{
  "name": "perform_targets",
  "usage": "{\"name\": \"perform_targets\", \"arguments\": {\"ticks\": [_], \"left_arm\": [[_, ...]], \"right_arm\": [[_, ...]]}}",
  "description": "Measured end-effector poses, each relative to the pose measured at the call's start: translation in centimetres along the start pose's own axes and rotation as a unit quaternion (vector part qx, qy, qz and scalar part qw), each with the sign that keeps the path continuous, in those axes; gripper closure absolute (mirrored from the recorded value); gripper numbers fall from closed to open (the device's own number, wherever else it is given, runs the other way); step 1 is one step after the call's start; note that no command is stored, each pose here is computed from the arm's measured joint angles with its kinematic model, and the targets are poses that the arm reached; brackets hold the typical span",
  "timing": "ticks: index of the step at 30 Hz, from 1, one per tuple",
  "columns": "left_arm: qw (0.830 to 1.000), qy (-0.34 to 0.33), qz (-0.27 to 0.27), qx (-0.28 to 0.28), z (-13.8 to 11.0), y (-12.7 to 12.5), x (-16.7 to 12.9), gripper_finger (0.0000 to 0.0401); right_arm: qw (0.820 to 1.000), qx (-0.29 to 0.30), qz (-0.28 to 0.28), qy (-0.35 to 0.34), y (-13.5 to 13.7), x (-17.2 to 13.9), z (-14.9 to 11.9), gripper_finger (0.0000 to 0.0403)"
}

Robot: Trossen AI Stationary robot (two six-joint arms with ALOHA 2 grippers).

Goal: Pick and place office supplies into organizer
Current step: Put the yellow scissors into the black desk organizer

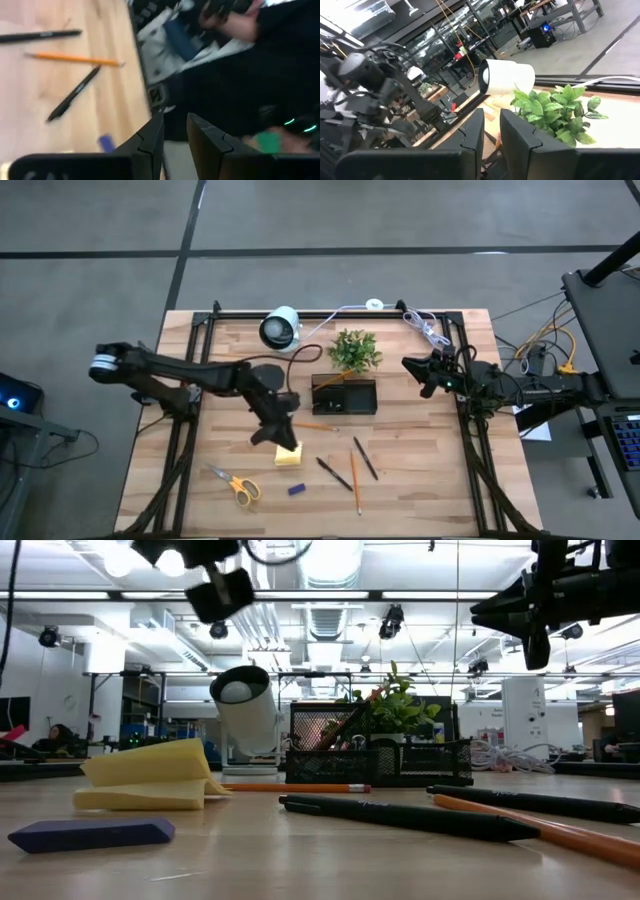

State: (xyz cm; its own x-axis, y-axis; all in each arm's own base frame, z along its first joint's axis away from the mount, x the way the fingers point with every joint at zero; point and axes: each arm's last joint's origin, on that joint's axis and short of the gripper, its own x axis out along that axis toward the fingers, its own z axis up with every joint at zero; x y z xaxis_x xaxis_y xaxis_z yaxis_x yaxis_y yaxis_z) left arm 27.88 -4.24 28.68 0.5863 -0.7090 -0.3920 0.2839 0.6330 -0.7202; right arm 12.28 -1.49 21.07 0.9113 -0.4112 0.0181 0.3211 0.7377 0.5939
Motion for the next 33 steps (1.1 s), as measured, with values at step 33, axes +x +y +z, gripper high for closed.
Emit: {"name": "perform_targets", "arguments": {"ticks": [33], "left_arm": [[0.954,0.278,0.035,0.101,-8.5,-4.2,5.2,0.0266]], "right_arm": [[0.998,-0.043,-0.023,0.032,-0.5,0.0,-0.7,0.0351]]}}
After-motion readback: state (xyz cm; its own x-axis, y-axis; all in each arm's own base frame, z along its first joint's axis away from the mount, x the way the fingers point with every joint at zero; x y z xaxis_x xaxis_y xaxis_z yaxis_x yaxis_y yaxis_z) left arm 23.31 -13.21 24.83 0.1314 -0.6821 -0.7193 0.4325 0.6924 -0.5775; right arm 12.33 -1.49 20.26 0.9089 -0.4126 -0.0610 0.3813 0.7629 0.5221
